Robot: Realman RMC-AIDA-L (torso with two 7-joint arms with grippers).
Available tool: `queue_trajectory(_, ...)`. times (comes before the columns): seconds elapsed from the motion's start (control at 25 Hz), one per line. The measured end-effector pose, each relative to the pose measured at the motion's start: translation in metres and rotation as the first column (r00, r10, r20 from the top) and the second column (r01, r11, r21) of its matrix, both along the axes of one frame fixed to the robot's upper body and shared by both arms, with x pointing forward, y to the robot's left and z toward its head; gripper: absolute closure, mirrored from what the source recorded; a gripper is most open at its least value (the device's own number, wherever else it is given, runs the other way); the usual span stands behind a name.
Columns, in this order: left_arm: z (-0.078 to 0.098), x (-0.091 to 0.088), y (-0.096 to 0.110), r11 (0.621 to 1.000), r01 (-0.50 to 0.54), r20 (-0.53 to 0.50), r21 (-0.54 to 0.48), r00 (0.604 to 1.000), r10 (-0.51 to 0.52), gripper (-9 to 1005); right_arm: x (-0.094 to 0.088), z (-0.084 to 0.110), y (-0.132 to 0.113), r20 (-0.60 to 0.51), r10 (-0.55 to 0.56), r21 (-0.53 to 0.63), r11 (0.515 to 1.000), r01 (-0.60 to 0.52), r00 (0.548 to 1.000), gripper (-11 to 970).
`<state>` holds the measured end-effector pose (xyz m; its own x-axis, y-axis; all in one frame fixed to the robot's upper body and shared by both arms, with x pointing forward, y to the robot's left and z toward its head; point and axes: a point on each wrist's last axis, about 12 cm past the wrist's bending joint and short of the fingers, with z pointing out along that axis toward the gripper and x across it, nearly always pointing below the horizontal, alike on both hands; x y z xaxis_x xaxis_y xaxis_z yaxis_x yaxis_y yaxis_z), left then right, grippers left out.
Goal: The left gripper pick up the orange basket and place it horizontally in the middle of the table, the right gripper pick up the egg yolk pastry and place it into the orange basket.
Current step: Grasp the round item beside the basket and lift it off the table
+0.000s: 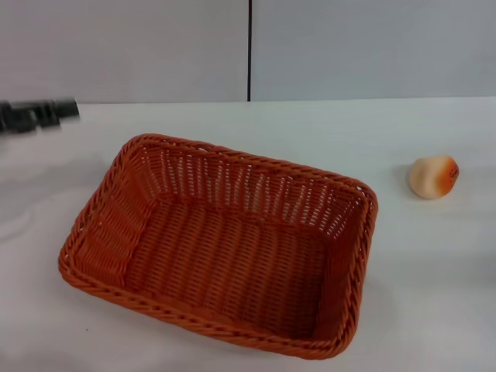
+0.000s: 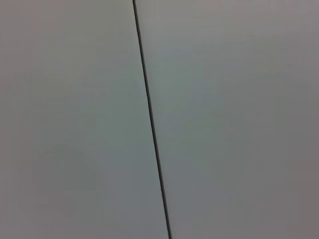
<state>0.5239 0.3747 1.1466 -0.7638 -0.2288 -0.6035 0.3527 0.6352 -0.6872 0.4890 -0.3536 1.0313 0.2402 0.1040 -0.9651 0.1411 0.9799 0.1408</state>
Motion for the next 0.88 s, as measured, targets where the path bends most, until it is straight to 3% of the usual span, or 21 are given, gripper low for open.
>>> queue_trajectory(0.04,0.000,0.000,0.000,1.000,0.000,0.000,0.000,1.000,0.000,334,0.001,0.000,-0.001,0.000,0.004,0.014,1.000,-0.004,1.000,289)
queue_trajectory(0.08,0.004,0.004,0.003,0.999,-0.030,0.140,-0.035,0.990,0.034,334,0.001,0.000,-0.002,-0.001,0.008,0.029,1.000,-0.008,1.000,289)
queue_trajectory(0.16,0.002,0.009,0.003,0.995,-0.058,0.269,-0.080,0.960,0.077,336,0.003,0.001,-0.004,-0.002,0.031,0.055,0.998,-0.031,1.000,289)
queue_trajectory(0.24,0.002,0.009,0.003,0.995,-0.058,0.269,-0.080,0.960,0.077,337,0.004,0.001,-0.004,-0.002,0.048,0.067,0.997,-0.048,0.999,290)
queue_trajectory(0.28,0.001,0.010,0.003,0.993,-0.067,0.328,-0.096,0.940,0.095,338,0.005,0.002,-0.006,-0.002,0.070,0.084,0.994,-0.070,0.998,290)
queue_trajectory(0.32,-0.004,0.011,0.002,0.989,-0.088,0.518,-0.119,0.844,0.137,339,0.006,0.003,-0.007,-0.002,0.094,0.105,0.990,-0.093,0.996,290)
queue_trajectory(0.4,-0.011,0.008,0.000,0.982,-0.132,0.615,-0.137,0.766,0.189,340,0.007,0.005,-0.010,0.000,0.141,0.146,0.979,-0.139,0.990,290)
queue_trajectory(0.44,-0.011,0.008,0.000,0.982,-0.132,0.615,-0.137,0.766,0.189,341,0.008,0.008,-0.013,0.004,0.209,0.191,0.960,-0.206,0.978,290)
queue_trajectory(0.48,-0.011,0.008,0.000,0.982,-0.132,0.615,-0.137,0.766,0.189,341,0.008,0.008,-0.013,0.004,0.209,0.191,0.960,-0.206,0.978,290)
queue_trajectory(0.52,-0.019,0.004,-0.004,0.972,-0.188,0.699,-0.141,0.676,0.232,342,0.008,0.010,-0.014,0.007,0.253,0.213,0.945,-0.249,0.967,290)
queue_trajectory(0.56,-0.026,-0.002,-0.006,0.958,-0.241,0.756,-0.154,0.596,0.271,355,0.009,0.017,-0.017,0.008,0.347,0.238,0.910,-0.339,0.938,291)
queue_trajectory(0.6,-0.026,-0.002,-0.006,0.958,-0.241,0.756,-0.154,0.596,0.271,367,0.009,0.017,-0.017,0.008,0.347,0.238,0.910,-0.339,0.938,291)
queue_trajectory(0.64,-0.026,-0.002,-0.006,0.958,-0.241,0.756,-0.154,0.596,0.271,380,0.010,0.026,-0.020,0.001,0.456,0.260,0.859,-0.441,0.890,291)
queue_trajectory(0.68,-0.030,-0.004,-0.007,0.951,-0.260,0.769,-0.168,0.569,0.291,392,0.010,0.026,-0.020,0.001,0.456,0.260,0.859,-0.441,0.890,291)
queue_trajectory(0.72,-0.030,-0.004,-0.007,0.951,-0.260,0.769,-0.168,0.569,0.291,405,0.010,0.032,-0.022,-0.005,0.508,0.267,0.831,-0.488,0.861,291)
queue_trajectory(0.76,-0.040,-0.011,-0.010,0.933,-0.304,0.797,-0.194,0.506,0.330,417,0.009,0.043,-0.026,-0.027,0.601,0.282,0.771,-0.571,0.799,291)
queue_trajectory(0.8,-0.040,-0.011,-0.010,0.933,-0.304,0.797,-0.194,0.506,0.330,430,0.009,0.043,-0.026,-0.027,0.601,0.282,0.771,-0.571,0.799,291)
queue_trajectory(0.84,-0.040,-0.011,-0.010,0.933,-0.304,0.797,-0.194,0.506,0.330,442,0.008,0.055,-0.030,-0.050,0.682,0.315,0.704,-0.637,0.729,291)
queue_trajectory(0.88,-0.042,-0.013,-0.011,0.931,-0.311,0.803,-0.189,0.496,0.329,455,0.008,0.061,-0.032,-0.064,0.717,0.331,0.672,-0.663,0.694,291)
